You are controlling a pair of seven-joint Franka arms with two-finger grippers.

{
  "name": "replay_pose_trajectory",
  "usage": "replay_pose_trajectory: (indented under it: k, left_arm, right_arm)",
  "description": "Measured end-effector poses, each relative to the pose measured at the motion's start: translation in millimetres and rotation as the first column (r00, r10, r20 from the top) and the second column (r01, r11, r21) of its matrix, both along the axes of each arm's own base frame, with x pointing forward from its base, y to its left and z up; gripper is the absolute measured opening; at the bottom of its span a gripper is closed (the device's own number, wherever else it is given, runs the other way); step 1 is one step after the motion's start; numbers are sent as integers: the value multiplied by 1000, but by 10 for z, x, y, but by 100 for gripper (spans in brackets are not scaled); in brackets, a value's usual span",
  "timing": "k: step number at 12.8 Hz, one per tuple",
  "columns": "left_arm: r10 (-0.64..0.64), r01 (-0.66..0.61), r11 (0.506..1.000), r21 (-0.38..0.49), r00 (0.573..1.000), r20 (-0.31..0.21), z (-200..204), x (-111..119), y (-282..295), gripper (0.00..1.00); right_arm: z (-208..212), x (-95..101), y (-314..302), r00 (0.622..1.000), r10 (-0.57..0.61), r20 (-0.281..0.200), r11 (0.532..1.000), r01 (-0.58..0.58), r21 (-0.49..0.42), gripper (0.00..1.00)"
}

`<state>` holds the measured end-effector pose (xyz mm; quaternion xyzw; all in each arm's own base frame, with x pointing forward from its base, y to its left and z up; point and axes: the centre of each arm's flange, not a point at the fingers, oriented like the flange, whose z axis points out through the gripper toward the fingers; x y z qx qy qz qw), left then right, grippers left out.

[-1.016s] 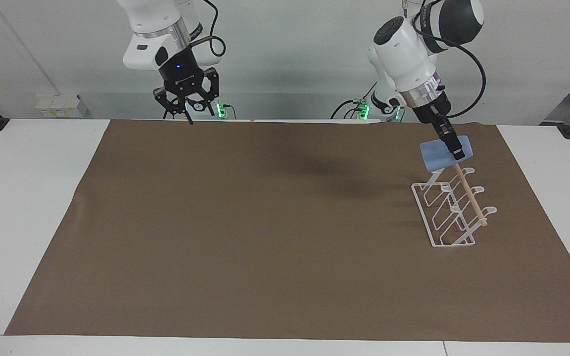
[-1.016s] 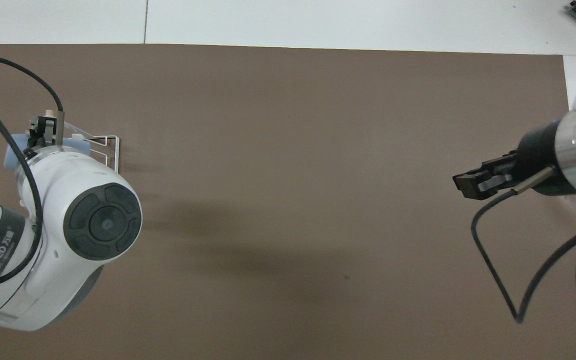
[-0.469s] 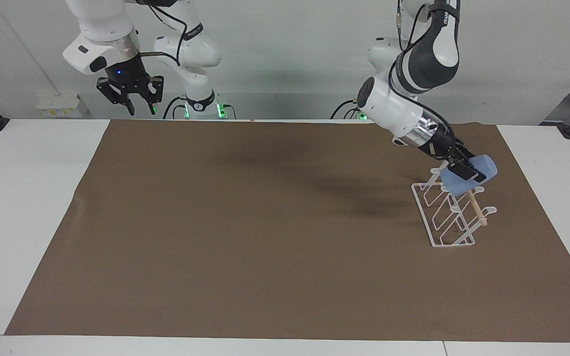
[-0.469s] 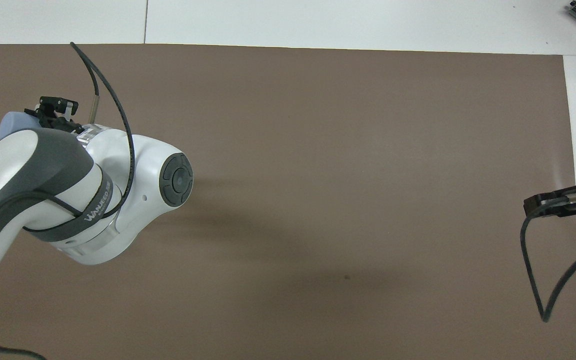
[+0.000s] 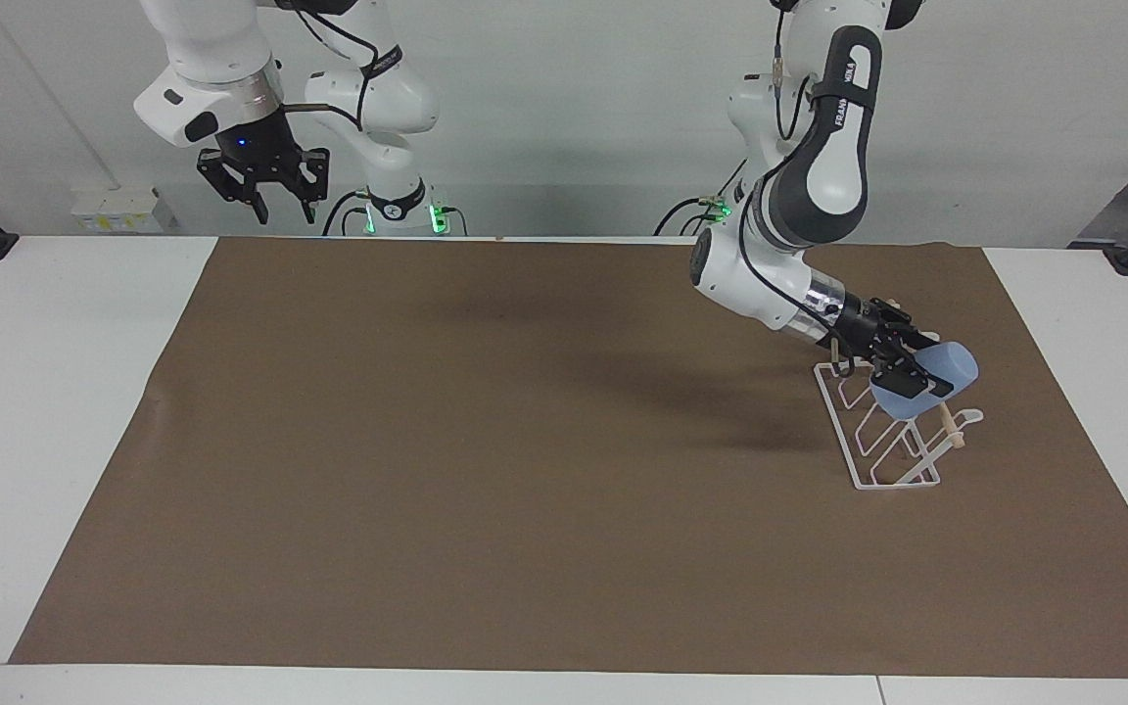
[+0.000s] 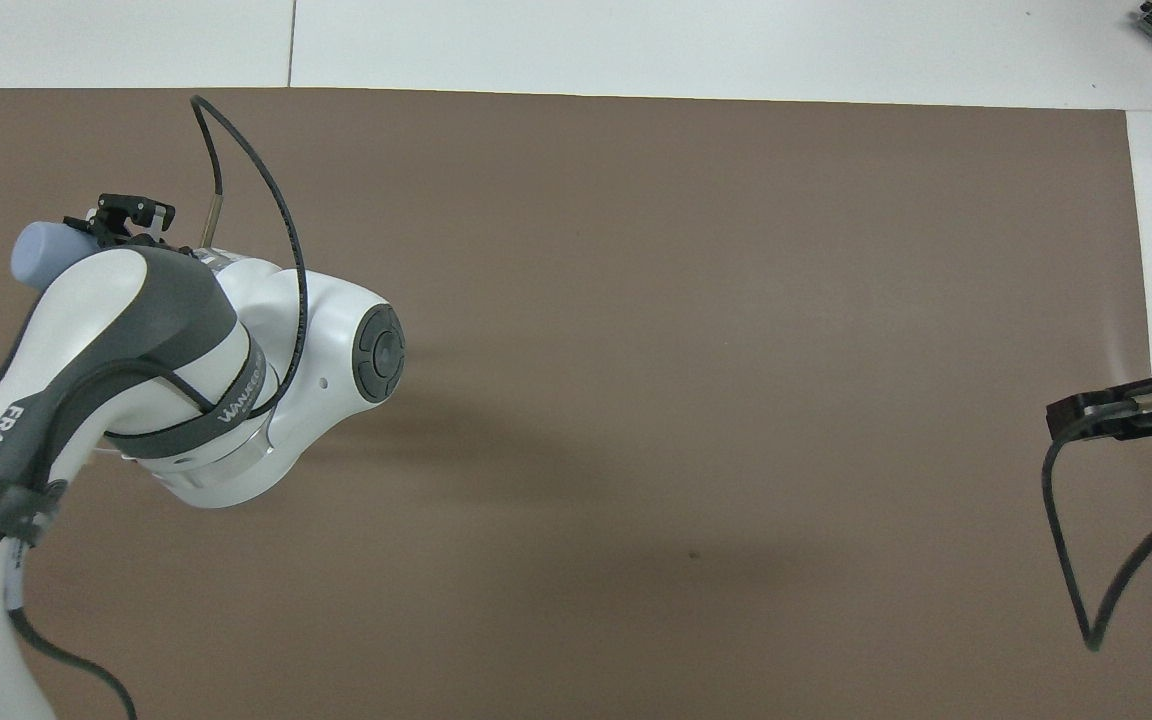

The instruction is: Hang cup on cup holder

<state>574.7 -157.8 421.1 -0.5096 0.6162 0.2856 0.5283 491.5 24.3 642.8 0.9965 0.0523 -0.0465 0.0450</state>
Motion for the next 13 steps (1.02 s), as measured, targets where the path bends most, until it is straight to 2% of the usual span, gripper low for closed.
replay_pose_trajectory:
  k: [1, 3, 4, 5, 6, 8, 11, 12, 13]
  left_arm:
    - [-2, 2, 1000, 5, 1000, 4, -12, 13, 2, 75]
    - [-9, 9, 1000, 13, 1000, 8, -8, 25, 5, 75]
    - [-16, 16, 1000, 18, 1000, 9, -17, 38, 14, 75]
    - [-24, 24, 1000, 17, 1000, 8, -35, 54, 26, 75]
    - [-28, 27, 1000, 14, 1000, 6, -51, 69, 44, 75]
    - [-31, 31, 999, 6, 1000, 6, -64, 99, 96, 75]
    - [-31, 31, 1000, 4, 1000, 2, -89, 101, 125, 76]
    - [-31, 31, 999, 4, 1000, 2, -95, 99, 125, 81]
    - [-32, 32, 999, 4, 999, 2, -94, 98, 121, 81]
  right_arm:
    - [-5, 0, -8, 1000, -3, -1, 1000, 3, 0, 60]
    - [-6, 0, -26, 1000, -7, -1, 1000, 7, 0, 67]
    - [-6, 0, -27, 1000, -8, -1, 1000, 8, 0, 78]
    - [-5, 0, -27, 1000, -8, -1, 1000, 8, 0, 83]
    - [-4, -1, -27, 1000, -7, -1, 1000, 7, 0, 83]
    - [0, -3, -23, 1000, -7, 0, 1000, 7, 1, 100]
    - [38, -22, -11, 1000, -4, 9, 1000, 4, 1, 100]
    - [52, -31, -9, 1000, -4, 12, 1000, 4, 0, 100]
    - [66, -39, -8, 1000, -4, 15, 1000, 4, 0, 100]
